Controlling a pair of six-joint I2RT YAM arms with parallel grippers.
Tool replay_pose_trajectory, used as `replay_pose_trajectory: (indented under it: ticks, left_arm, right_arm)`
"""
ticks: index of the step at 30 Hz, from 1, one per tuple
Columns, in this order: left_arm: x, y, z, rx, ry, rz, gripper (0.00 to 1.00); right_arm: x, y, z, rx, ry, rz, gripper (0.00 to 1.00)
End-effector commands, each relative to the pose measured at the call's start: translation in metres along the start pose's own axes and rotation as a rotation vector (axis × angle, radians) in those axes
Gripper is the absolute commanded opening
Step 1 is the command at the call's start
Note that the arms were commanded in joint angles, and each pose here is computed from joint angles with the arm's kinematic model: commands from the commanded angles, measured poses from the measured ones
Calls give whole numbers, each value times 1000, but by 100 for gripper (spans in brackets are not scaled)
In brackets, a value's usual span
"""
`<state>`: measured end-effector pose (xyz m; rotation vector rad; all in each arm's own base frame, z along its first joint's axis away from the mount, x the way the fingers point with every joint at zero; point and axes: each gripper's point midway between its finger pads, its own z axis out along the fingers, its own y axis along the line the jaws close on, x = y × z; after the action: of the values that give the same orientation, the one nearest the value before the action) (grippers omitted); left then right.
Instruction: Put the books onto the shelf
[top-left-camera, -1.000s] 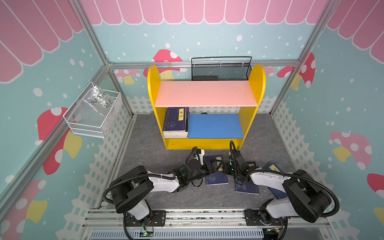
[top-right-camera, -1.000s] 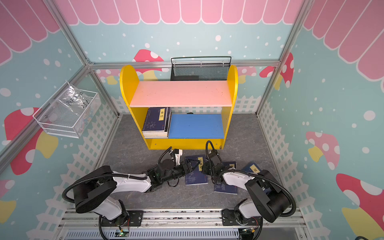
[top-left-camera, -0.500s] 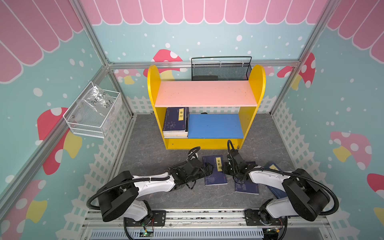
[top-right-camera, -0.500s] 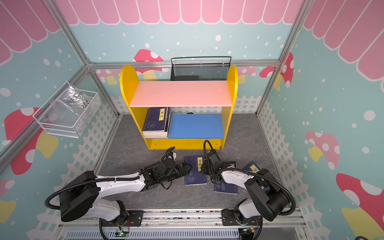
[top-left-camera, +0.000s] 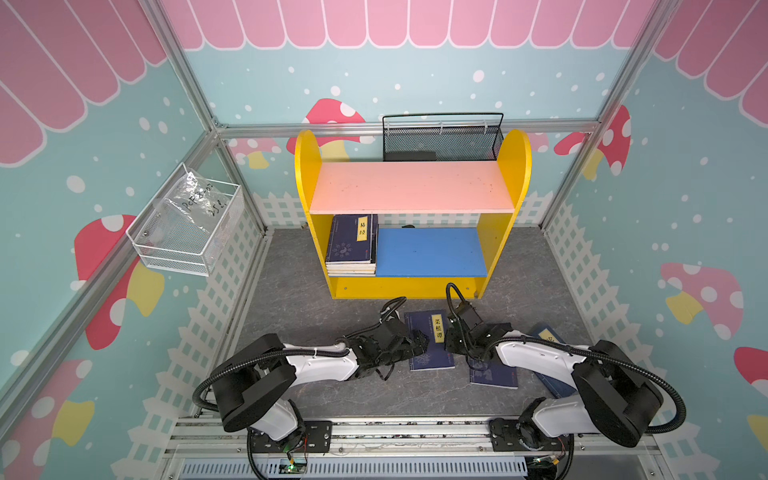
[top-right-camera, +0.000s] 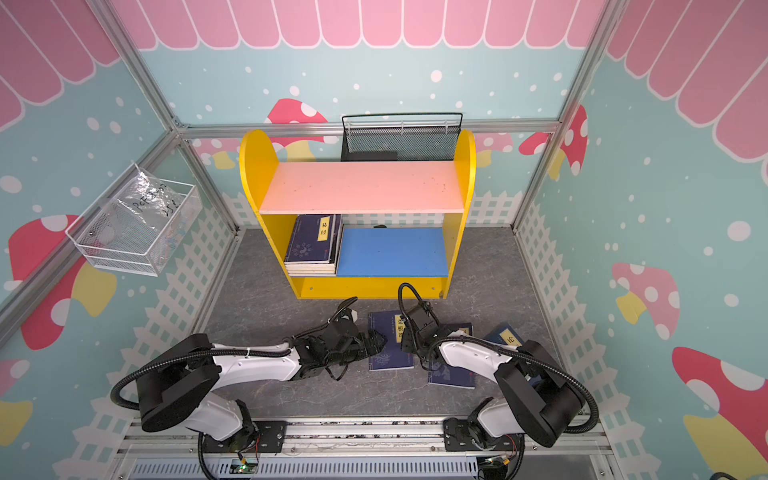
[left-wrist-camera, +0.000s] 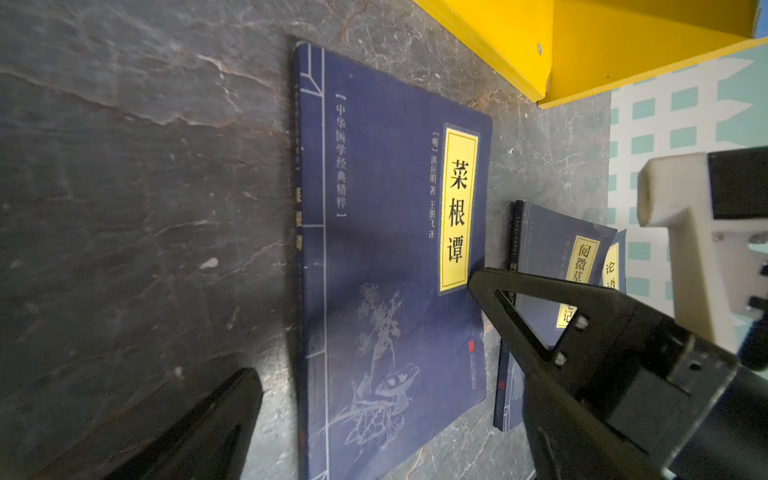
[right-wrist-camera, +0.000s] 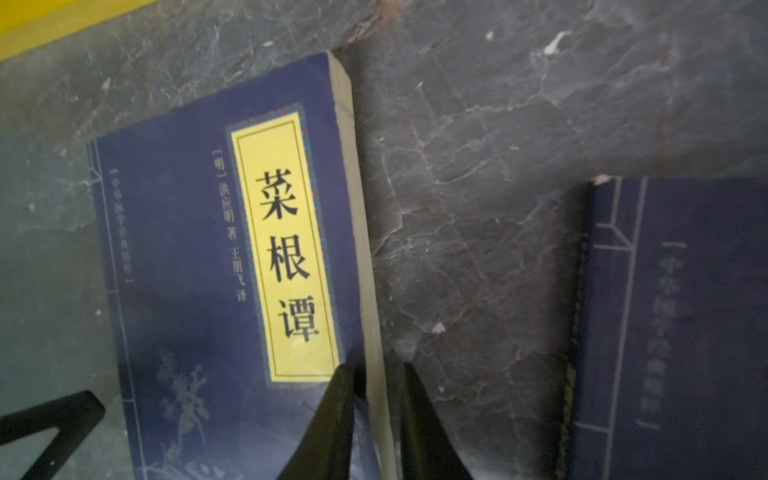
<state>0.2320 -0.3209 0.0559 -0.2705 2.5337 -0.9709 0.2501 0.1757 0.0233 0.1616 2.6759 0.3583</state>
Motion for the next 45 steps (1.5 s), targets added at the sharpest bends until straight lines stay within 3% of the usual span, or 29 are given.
replay_pose_trajectory:
  ticks: [1,10,21,32,45]
  left_arm:
    - [1,-23,7,82,19,-21,99]
    - [-3,-64,6,229,37,-4,99]
    - [-31,-123,-28,655,-54,-119,98]
    - [-45,-128,-48,736,-146,-120,97]
    - [-48,-107,-34,698,-147,-185,97]
  right_arm:
    - [34,-34,7,133,121,-24,18]
    - [48,-24,27,111,190,-68,14]
    - [63,1,40,-25,244,-55,14]
    - [66,9,44,-59,258,-61,13]
    - [65,14,46,-73,265,-67,13]
